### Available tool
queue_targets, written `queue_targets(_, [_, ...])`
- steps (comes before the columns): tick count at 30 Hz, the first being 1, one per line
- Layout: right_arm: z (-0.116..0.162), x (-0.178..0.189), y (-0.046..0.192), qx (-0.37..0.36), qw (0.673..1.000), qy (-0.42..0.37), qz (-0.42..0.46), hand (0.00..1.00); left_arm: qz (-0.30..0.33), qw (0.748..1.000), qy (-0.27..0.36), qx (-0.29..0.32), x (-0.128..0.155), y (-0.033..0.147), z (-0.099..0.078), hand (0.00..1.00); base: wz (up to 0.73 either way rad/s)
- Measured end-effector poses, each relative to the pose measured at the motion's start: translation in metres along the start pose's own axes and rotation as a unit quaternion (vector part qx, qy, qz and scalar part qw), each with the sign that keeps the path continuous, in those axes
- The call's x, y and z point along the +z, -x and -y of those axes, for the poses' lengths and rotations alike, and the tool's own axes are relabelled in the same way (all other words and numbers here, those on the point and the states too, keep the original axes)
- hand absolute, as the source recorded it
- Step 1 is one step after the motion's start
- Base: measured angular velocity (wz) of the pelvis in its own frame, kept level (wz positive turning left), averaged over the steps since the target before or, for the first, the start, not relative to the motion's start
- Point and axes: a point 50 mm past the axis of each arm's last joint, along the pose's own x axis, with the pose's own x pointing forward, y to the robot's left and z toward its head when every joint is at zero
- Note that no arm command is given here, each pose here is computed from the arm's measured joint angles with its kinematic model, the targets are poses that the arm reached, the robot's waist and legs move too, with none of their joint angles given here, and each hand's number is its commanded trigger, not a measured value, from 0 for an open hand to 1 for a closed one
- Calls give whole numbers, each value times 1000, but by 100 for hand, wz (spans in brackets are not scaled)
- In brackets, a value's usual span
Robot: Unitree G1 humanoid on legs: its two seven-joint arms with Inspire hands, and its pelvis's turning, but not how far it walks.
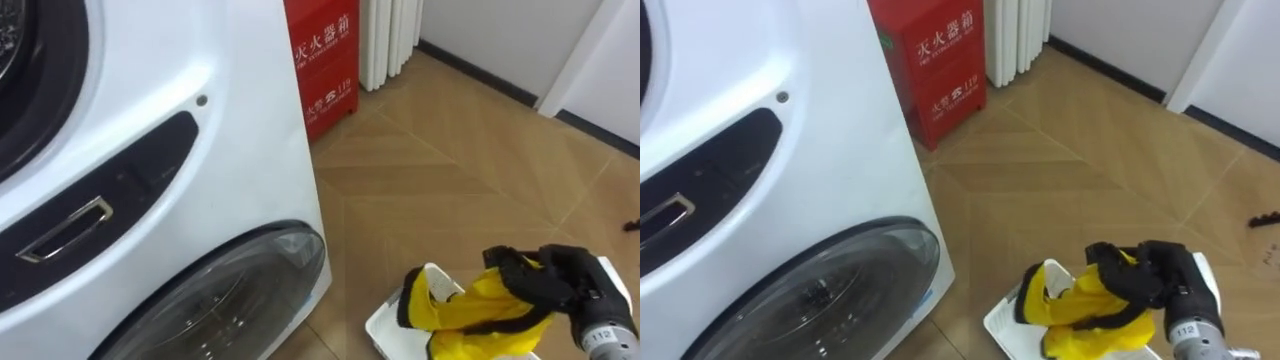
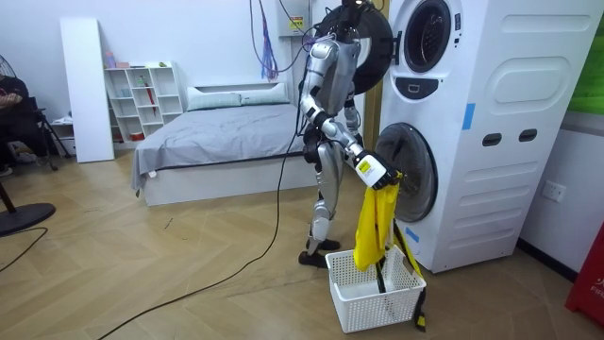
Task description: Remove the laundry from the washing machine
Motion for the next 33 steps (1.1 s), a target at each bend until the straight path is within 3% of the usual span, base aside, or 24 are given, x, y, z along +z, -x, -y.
queue_targets(6, [-4, -1, 0, 15, 1000, 3, -1, 100, 1, 1000, 0, -2, 1, 0, 0, 0, 5])
queue_targets(8, [-6, -1, 0, 20, 1000, 4, -2, 67, -1, 1000, 1, -2, -1, 0, 0, 0, 11])
queue_targets(10, [-8, -3, 1, 27, 1000, 5, -4, 53, -4, 1000, 2, -5, -4, 1, 1, 0, 15])
queue_targets(11, [-8, -3, 1, 28, 1000, 5, -5, 0, -5, 1000, 1, -6, -4, 1, 1, 0, 11])
queue_targets(20, [-8, -29, 4, 26, 998, 26, -53, 0, -9, 1000, -3, -10, -7, 1, 2, 0, 10])
queue_targets(33, [-11, -30, 5, 33, 997, 35, -55, 0, -11, 1000, -15, -13, -8, 1, 4, 0, 2])
